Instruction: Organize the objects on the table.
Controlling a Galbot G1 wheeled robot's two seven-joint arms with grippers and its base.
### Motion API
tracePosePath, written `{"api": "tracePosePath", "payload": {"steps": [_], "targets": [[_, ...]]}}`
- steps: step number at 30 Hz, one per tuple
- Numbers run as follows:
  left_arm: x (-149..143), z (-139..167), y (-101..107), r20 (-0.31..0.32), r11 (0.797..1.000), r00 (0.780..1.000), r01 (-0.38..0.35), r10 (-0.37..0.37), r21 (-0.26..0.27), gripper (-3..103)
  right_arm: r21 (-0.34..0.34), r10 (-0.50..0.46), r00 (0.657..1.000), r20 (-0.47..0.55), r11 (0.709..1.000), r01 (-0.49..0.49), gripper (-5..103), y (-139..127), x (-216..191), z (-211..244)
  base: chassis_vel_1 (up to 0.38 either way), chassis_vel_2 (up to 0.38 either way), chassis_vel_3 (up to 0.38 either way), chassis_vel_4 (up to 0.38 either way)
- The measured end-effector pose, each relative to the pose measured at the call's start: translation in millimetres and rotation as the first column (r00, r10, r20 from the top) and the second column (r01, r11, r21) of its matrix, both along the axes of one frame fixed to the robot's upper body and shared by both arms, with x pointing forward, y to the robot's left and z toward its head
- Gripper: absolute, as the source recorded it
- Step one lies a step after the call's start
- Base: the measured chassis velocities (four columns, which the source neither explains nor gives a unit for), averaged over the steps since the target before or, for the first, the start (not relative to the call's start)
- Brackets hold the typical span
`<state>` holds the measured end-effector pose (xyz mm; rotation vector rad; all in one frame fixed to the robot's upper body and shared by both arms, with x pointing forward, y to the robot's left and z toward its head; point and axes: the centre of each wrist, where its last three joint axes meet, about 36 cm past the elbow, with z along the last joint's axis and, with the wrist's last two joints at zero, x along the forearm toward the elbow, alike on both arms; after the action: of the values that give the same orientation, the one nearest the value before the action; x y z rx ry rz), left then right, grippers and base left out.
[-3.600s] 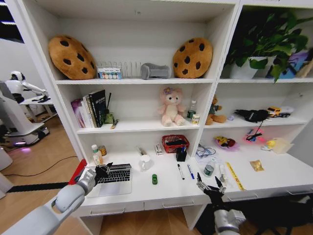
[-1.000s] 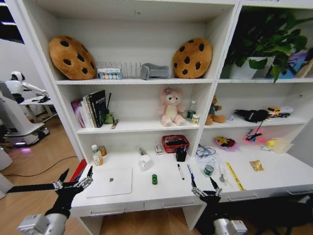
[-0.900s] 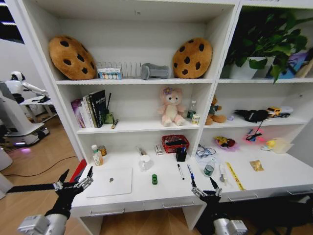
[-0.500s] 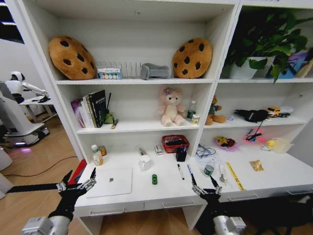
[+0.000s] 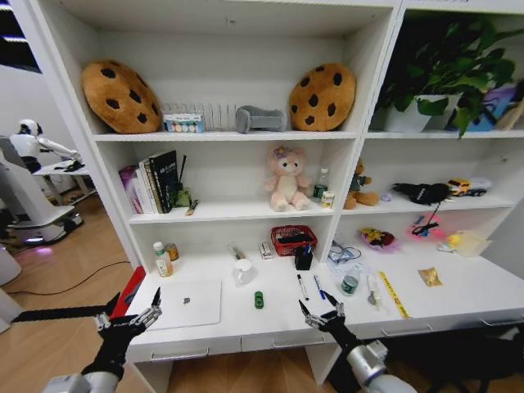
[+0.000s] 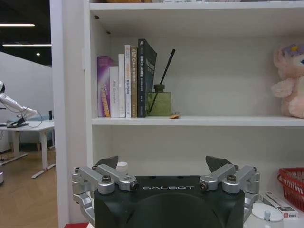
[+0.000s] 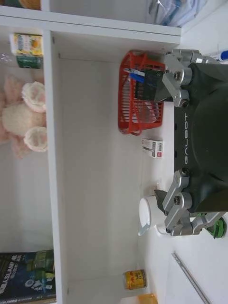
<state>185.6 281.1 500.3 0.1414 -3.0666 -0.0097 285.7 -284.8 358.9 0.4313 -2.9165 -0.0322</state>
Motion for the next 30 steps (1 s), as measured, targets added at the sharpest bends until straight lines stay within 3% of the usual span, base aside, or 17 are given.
{"api": "tracePosePath", "payload": {"steps": [11, 16, 20, 23, 30], "targets": [[-8, -5, -3, -0.046, 0.998, 0.998, 0.050, -0.048, 0.035, 100, 0.003, 0.043, 0.995, -0.089, 0.999, -0.043, 100, 40, 30, -25, 0.000, 0.000, 0.000, 0.000], [-8, -7, -2, -0.047, 0.999, 0.998, 0.042, -0.041, 0.033, 100, 0.032, 0.142, 0.984, -0.110, 0.990, -0.139, 100, 60, 32, -35, 0.000, 0.000, 0.000, 0.000], [-6, -4, 0, -0.029, 1.000, 0.999, 0.020, -0.020, 0.019, 100, 0.032, 0.152, 0.980, -0.127, 0.988, -0.149, 100, 69, 35, -40, 0.000, 0.000, 0.000, 0.000], [3, 3, 12, 0.000, 0.999, 0.999, -0.036, 0.036, -0.012, 100, 0.019, 0.124, 0.978, -0.168, 0.992, -0.122, 100, 80, 43, -49, 0.000, 0.000, 0.000, 0.000], [12, 7, 30, 0.007, 0.999, 0.999, -0.034, 0.034, 0.006, 100, 0.023, 0.104, 0.975, -0.196, 0.995, -0.102, 100, 88, 49, -64, 0.000, 0.000, 0.000, 0.000]]}}
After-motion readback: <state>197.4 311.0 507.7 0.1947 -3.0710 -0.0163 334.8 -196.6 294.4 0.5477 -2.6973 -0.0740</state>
